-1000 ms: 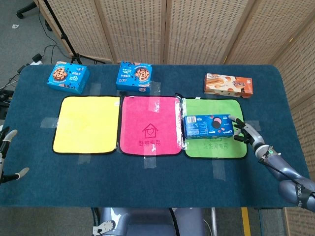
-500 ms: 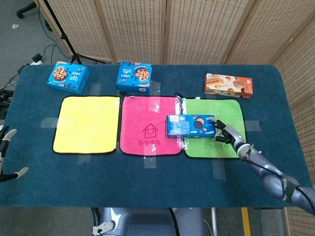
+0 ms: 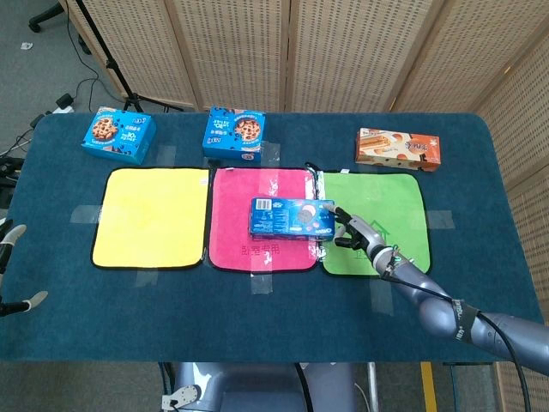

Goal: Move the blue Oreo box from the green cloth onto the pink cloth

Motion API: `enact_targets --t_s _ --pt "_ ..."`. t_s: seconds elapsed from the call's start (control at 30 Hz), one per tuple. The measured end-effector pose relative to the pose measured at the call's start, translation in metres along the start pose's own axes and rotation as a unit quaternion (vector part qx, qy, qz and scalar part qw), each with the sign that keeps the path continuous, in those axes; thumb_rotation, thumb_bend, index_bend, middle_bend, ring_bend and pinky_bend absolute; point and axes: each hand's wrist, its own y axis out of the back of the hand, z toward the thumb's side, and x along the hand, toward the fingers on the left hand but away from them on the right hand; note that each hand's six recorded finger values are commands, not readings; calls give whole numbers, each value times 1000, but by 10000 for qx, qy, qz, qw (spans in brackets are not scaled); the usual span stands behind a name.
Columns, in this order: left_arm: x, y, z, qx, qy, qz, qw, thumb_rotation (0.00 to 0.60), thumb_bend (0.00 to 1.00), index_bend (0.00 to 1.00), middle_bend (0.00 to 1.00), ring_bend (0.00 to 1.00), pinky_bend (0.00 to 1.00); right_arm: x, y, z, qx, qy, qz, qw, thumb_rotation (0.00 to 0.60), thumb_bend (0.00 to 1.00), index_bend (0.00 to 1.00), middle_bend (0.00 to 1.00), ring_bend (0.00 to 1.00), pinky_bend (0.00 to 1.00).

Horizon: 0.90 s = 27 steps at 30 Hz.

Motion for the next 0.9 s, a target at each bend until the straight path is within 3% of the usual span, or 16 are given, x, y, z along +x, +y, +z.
enact_targets --t_s 0.43,0.63,0.8,0.83,0.9 --pt "2 1 -4 -70 47 -34 10000 600 0 0 0 0 0 -20 -66 36 315 38 232 9992 600 1000 32 0 0 35" --pt "3 1 -4 -76 45 -59 9999 600 0 0 0 0 0 -24 -79 45 277 -10 229 9994 600 1000 32 0 0 35" --pt "4 4 -6 -133 82 -15 9999 600 0 0 0 0 0 -21 -74 57 250 181 48 9995 600 1000 32 0 0 35" --pt "4 4 -7 -140 82 -11 9999 600 0 0 0 0 0 -18 -72 60 285 274 12 9992 600 946 32 0 0 35" --pt "4 5 -7 -138 71 -5 9999 600 0 0 0 0 0 -12 -68 65 417 449 -49 9981 600 594 32 0 0 35"
